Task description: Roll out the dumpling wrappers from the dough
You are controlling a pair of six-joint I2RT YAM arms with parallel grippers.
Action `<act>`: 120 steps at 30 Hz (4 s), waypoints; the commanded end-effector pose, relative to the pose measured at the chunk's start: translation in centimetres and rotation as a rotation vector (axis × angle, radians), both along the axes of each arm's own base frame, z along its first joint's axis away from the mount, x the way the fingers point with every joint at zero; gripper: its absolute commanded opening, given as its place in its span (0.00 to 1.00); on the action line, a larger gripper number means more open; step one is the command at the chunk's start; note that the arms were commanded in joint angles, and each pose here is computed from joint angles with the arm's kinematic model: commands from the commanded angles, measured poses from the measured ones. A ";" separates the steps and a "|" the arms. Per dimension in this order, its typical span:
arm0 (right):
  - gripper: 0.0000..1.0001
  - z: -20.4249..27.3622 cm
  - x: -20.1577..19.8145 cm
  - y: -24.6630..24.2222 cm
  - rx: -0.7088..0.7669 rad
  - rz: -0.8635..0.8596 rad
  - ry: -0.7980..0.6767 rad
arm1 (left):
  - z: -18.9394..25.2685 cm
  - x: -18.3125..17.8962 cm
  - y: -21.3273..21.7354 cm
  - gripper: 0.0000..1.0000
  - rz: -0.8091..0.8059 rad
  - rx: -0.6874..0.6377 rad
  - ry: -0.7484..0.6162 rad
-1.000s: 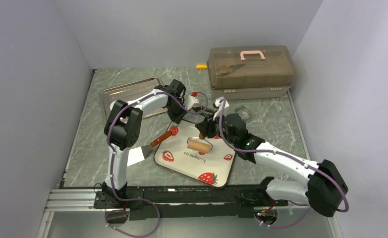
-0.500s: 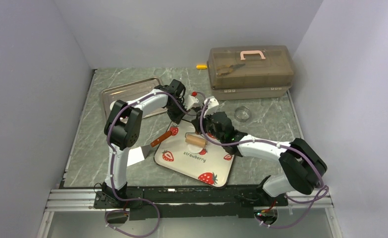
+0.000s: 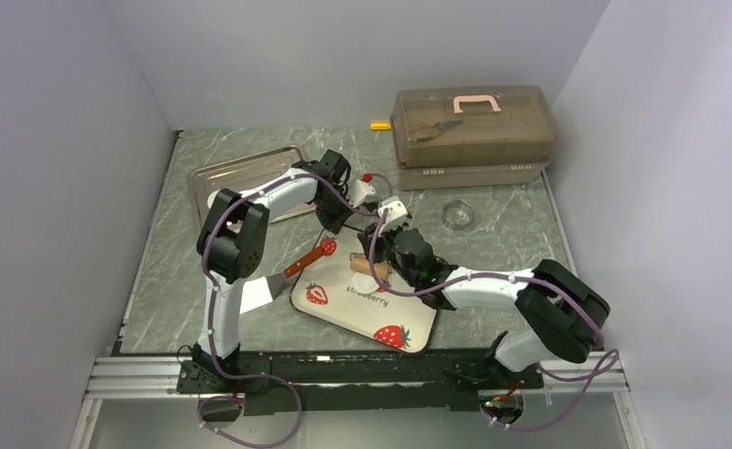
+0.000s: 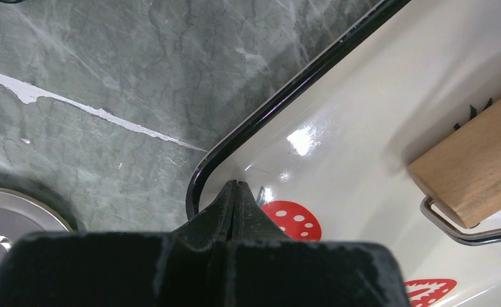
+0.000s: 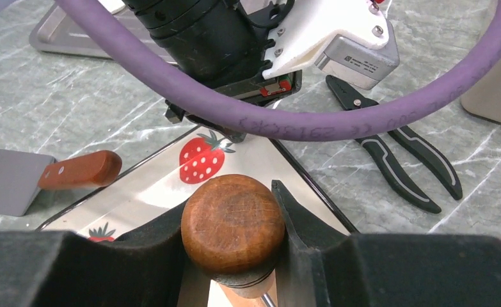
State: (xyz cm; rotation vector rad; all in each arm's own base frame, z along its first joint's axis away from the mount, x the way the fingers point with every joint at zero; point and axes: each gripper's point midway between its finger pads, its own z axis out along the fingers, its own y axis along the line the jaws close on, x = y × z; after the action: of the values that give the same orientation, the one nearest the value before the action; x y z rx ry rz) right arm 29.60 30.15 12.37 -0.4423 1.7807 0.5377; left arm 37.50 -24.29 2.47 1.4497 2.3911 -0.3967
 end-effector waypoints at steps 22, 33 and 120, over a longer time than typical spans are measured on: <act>0.00 12.1 -1.9 3.0 -0.060 0.221 -0.140 | -1.4 0.6 0.3 0.00 -0.006 0.034 -0.012; 0.00 1.7 -2.9 3.4 -0.161 0.302 0.015 | -1.4 0.6 0.2 0.00 -0.009 0.035 -0.012; 0.00 -18.3 -12.6 -6.1 -0.456 0.101 0.556 | -1.2 0.6 0.3 0.00 -0.006 0.033 -0.016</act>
State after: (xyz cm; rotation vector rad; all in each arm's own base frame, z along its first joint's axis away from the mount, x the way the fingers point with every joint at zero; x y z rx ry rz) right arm 25.24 34.10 8.27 -0.4678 1.9143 0.7105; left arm 37.52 -24.30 2.47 1.4518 2.3901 -0.3906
